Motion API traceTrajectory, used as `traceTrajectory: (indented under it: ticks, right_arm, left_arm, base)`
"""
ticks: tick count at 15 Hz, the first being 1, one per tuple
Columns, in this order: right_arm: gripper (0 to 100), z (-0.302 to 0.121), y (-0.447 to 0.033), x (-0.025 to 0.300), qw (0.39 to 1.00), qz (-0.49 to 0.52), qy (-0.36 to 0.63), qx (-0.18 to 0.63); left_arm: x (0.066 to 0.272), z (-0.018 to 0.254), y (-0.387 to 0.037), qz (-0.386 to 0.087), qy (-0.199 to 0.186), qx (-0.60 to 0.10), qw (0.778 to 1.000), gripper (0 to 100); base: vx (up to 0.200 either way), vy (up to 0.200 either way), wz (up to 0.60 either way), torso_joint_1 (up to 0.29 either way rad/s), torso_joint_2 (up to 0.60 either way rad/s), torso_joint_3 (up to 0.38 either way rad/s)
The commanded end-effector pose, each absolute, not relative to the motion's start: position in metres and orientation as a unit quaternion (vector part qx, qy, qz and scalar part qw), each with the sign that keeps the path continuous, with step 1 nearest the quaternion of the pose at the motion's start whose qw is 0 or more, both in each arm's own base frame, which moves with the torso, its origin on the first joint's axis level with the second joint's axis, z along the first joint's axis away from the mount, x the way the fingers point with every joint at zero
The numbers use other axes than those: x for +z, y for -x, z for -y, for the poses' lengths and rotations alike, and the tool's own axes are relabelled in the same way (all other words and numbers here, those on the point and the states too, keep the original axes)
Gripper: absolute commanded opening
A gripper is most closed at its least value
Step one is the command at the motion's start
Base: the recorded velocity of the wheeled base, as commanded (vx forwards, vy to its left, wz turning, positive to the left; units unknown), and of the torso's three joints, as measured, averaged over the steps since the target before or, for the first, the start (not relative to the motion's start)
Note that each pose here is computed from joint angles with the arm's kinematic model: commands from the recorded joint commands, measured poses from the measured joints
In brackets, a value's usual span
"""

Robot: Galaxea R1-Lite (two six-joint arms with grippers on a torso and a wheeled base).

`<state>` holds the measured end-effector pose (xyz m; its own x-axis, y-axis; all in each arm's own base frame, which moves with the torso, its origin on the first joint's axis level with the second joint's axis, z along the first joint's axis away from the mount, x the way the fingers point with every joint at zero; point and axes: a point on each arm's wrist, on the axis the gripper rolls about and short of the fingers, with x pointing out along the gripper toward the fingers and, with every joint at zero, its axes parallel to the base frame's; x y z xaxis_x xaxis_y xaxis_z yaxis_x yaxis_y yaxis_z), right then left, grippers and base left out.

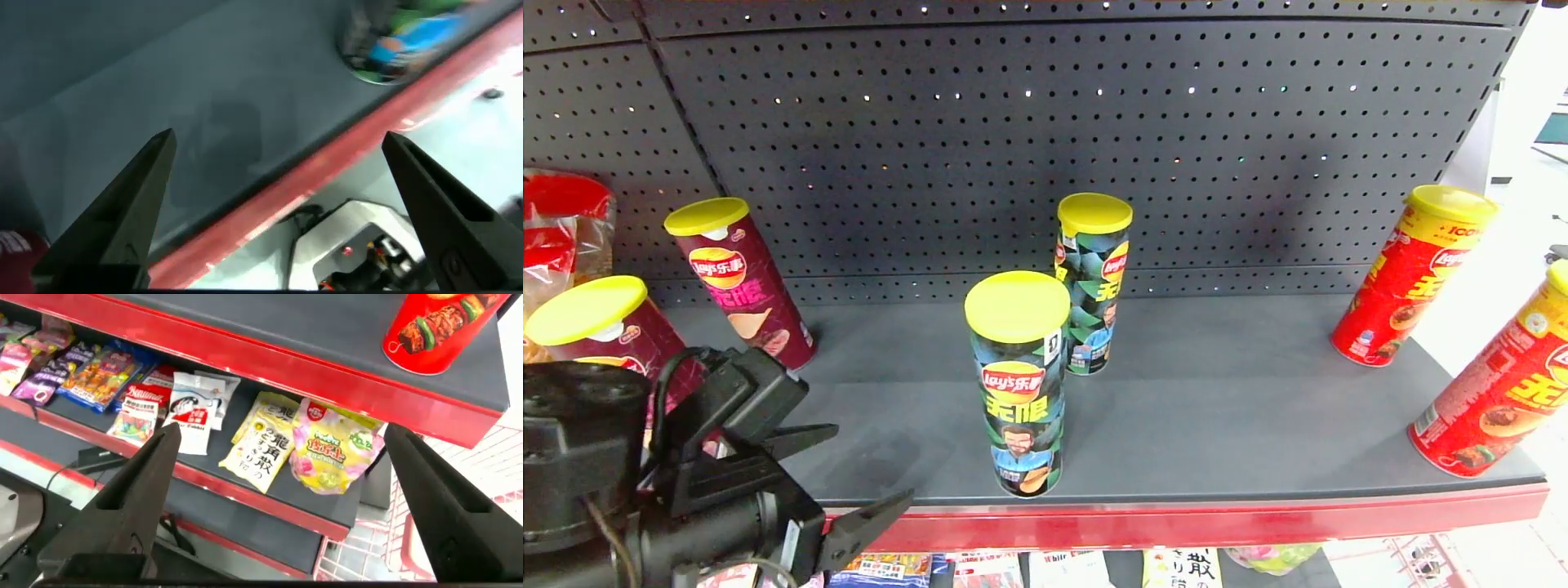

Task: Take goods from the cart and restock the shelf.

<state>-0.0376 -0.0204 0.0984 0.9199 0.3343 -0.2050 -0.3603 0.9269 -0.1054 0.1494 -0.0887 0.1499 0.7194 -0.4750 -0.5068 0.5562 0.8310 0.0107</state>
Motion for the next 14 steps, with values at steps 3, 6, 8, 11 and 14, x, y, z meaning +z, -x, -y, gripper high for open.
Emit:
traceTrajectory:
  ticks: [3, 6, 8, 11, 14]
  right_arm:
    - [100, 0.021, 0.04, 0.094, 0.979, -0.079, 0.067, 0.177]
    - [100, 0.021, 0.04, 0.094, 0.979, -0.079, 0.065, 0.177]
    - [100, 0.021, 0.04, 0.094, 0.979, -0.079, 0.065, 0.177]
    - [100, 0.021, 0.04, 0.094, 0.979, -0.079, 0.065, 0.177]
    - [100, 0.021, 0.04, 0.094, 0.979, -0.079, 0.065, 0.175]
  left_arm:
    - [0.139, 0.108, -0.182, -0.274, -0.094, -0.264, 0.92, 100]
    - [0.139, 0.122, -0.198, -0.274, -0.099, -0.267, 0.919, 100]
    - [0.136, 0.13, -0.206, -0.279, -0.106, -0.261, 0.918, 100]
    - [0.131, 0.141, -0.211, -0.285, -0.115, -0.268, 0.913, 100]
    - [0.13, 0.149, -0.222, -0.285, -0.115, -0.267, 0.913, 100]
  base:
    - [0.0, 0.0, 0.0, 0.0, 0.0, 0.0]
    - [0.0, 0.0, 0.0, 0.0, 0.0, 0.0]
    - [0.0, 0.0, 0.0, 0.0, 0.0, 0.0]
    - [0.0, 0.0, 0.0, 0.0, 0.0, 0.0]
    - [0.0, 0.0, 0.0, 0.0, 0.0, 0.0]
